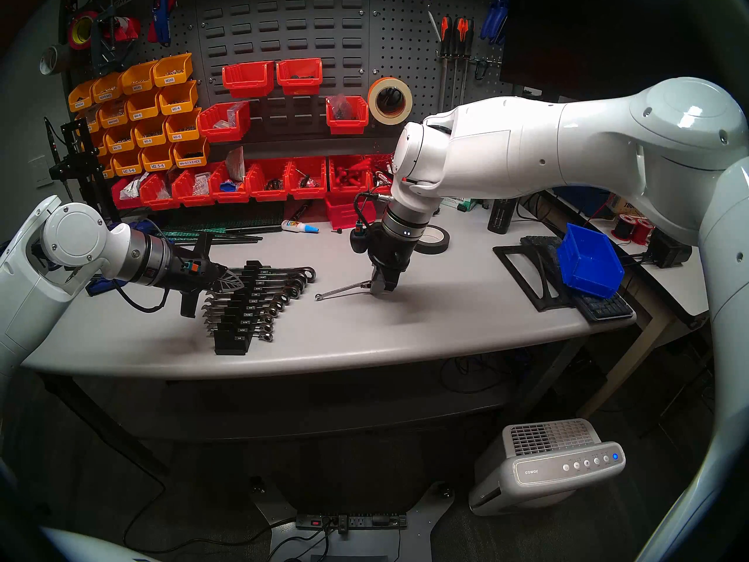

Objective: Put the wrenches on the table into the correct slot in the case

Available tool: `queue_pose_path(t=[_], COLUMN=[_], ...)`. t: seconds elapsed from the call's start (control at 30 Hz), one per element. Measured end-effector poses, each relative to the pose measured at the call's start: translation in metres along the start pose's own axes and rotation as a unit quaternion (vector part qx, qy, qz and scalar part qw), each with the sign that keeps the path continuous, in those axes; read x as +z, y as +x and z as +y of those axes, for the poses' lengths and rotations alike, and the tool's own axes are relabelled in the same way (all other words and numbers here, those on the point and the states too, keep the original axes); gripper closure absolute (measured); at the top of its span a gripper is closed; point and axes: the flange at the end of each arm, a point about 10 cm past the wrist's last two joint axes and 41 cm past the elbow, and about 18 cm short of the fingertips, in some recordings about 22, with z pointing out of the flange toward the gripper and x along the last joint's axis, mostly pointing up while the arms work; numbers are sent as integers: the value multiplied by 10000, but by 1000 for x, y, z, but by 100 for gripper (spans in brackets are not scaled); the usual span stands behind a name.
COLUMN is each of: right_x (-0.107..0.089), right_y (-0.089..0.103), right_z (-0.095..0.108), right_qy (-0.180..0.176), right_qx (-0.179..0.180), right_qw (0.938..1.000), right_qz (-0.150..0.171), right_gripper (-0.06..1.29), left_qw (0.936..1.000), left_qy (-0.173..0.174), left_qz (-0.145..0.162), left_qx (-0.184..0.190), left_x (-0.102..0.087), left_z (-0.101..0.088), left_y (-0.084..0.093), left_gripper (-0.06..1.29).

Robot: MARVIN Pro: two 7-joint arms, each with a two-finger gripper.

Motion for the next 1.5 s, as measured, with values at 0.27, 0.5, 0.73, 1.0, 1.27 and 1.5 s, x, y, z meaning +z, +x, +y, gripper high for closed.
queue_pose_path(t=[0.27,0.5,0.73,1.0,1.27,1.5], right_x=[0,0,0,-1,-2,-2], right_y=[-2,-3,-5,-8,-10,-10], right_z=[-2,-4,-7,-8,-9,-10], right_qy=[-34,-74,-90,-72,-59,-48], right_qx=[-4,-12,-13,7,27,38], right_qw=[10000,10000,9999,10000,10000,10000], right_qz=[18,35,51,63,74,76], right_gripper=[126,126,126,126,126,126], left_qw=[10000,9999,9998,9994,9984,9967], left_qy=[92,121,166,282,450,634], left_qz=[-20,-29,-40,-74,-99,-124], left_qx=[-33,-63,-92,-189,-338,-488], left_x=[5,10,12,17,26,35], left_z=[-2,-1,-2,-3,-8,-14], left_y=[1,2,2,2,-2,-6], left_gripper=[125,125,125,125,125,125])
